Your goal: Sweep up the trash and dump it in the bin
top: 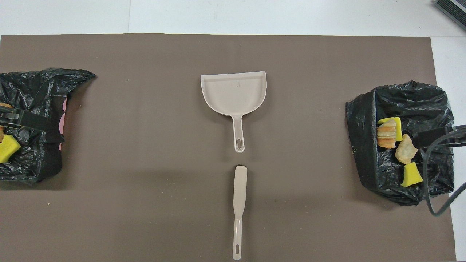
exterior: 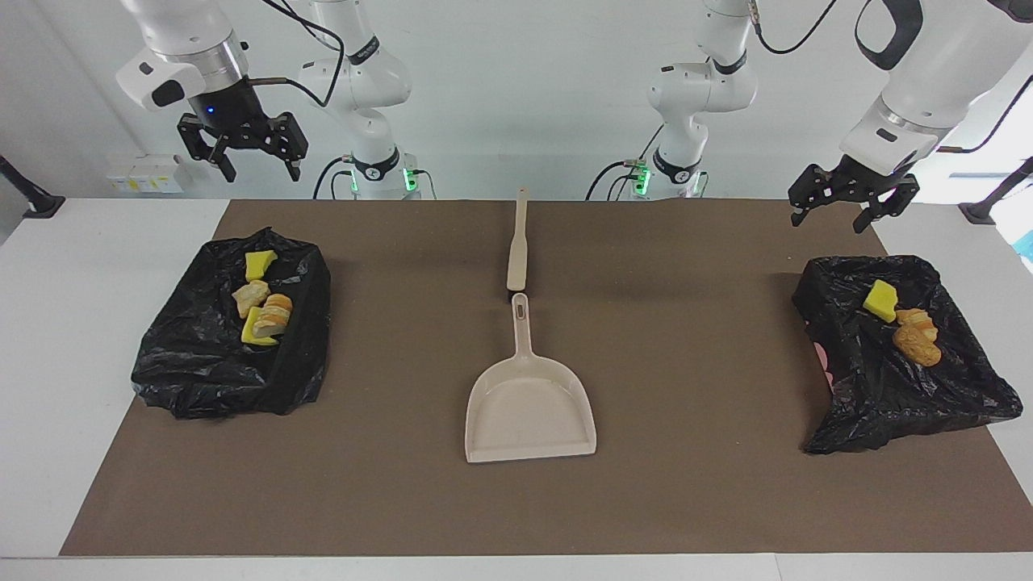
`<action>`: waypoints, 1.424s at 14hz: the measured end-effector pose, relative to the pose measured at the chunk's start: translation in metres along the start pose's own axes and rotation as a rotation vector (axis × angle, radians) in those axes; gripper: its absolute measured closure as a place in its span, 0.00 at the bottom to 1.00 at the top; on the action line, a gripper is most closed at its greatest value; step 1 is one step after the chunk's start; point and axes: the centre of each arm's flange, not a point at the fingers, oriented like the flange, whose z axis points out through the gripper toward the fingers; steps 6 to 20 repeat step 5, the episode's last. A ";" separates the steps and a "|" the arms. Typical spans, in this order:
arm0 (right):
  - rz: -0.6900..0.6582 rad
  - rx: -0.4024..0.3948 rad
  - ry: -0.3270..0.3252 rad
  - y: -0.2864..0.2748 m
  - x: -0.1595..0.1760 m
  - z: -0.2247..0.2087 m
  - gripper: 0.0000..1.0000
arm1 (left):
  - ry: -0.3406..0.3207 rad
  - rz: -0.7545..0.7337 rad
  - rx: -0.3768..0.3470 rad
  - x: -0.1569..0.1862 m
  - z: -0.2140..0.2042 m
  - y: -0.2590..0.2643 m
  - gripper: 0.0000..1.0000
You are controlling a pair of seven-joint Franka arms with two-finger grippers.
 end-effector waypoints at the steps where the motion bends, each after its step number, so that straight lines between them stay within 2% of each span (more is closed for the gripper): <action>1: 0.000 0.000 0.000 0.000 0.000 0.000 0.00 | -0.002 0.000 0.000 0.000 0.000 0.000 0.00; 20: 0.000 0.000 0.000 0.000 0.000 0.000 0.00 | -0.008 0.000 -0.001 -0.001 0.000 0.000 0.00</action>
